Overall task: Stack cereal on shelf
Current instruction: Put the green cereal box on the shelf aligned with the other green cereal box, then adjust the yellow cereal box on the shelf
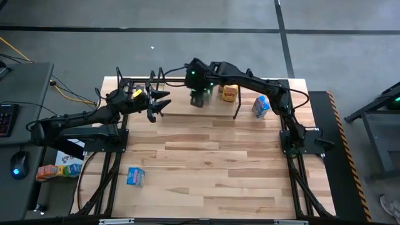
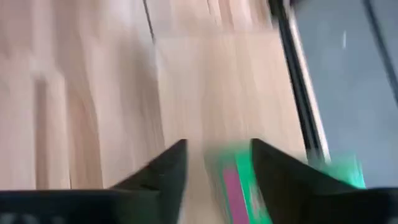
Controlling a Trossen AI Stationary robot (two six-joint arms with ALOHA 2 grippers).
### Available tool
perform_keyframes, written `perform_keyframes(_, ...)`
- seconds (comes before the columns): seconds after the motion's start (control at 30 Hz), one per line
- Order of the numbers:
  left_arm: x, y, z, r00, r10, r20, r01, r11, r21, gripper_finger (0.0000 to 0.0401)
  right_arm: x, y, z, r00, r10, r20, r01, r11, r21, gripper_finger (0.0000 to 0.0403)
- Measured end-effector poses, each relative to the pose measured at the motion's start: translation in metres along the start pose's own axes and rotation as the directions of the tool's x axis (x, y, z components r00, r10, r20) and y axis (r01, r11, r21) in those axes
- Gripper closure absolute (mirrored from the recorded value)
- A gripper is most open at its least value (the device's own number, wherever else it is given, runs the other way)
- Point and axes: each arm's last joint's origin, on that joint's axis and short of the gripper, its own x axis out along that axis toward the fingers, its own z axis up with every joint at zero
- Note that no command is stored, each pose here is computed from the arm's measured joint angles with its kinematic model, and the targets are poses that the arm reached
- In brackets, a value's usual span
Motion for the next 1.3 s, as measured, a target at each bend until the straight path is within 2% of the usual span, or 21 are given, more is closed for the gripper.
perform_keyframes(0.13,0.000,0.000,0.001,1.000,-0.002,0.013,0.002,1.000,0.004,0.0215,0.019,0.006,0.010,0.990,0.005,0.141,0.001,0.999,-0.046,0.0359)
perform_keyframes(0.2,0.000,0.000,0.001,1.000,-0.002,0.013,0.002,1.000,0.004,0.0215,0.035,0.006,0.006,0.988,-0.002,0.155,0.009,0.999,-0.048,0.0390)
perform_keyframes(0.3,0.000,0.000,0.001,1.000,-0.002,0.013,0.002,1.000,0.004,0.0215,0.054,0.005,-0.005,0.993,-0.010,0.120,0.015,0.999,-0.040,0.0381)
perform_keyframes(0.43,0.000,0.001,0.002,0.999,0.033,0.019,-0.033,0.999,0.024,0.0215,0.073,0.002,-0.020,0.993,-0.109,0.054,0.111,0.993,-0.029,0.0397)
perform_keyframes(0.67,0.000,0.002,0.002,0.997,0.068,0.025,-0.069,0.997,0.038,0.0215,0.075,-0.001,-0.024,0.974,-0.225,0.015,0.226,0.973,-0.054,0.0401)
perform_keyframes(0.97,-0.001,0.002,0.002,0.997,0.074,0.027,-0.075,0.995,0.060,0.0215,0.059,-0.006,-0.012,0.965,-0.260,0.041,0.263,0.961,-0.089,0.0402)
perform_keyframes(1.1,-0.001,0.002,0.002,0.997,0.075,0.026,-0.077,0.995,0.060,0.0215,0.024,-0.008,-0.009,0.963,-0.268,-0.031,0.262,0.958,-0.118,0.0402)
perform_keyframes(1.2,-0.001,0.002,0.002,0.997,0.075,0.026,-0.077,0.995,0.061,0.0215,-0.011,-0.013,-0.016,0.959,-0.266,-0.102,0.259,0.963,-0.074,0.0402)
perform_keyframes(1.3,-0.001,0.002,0.002,0.997,0.075,0.025,-0.077,0.995,0.061,0.0215,-0.038,-0.018,-0.029,0.934,-0.309,-0.177,0.310,0.950,-0.025,0.0403)
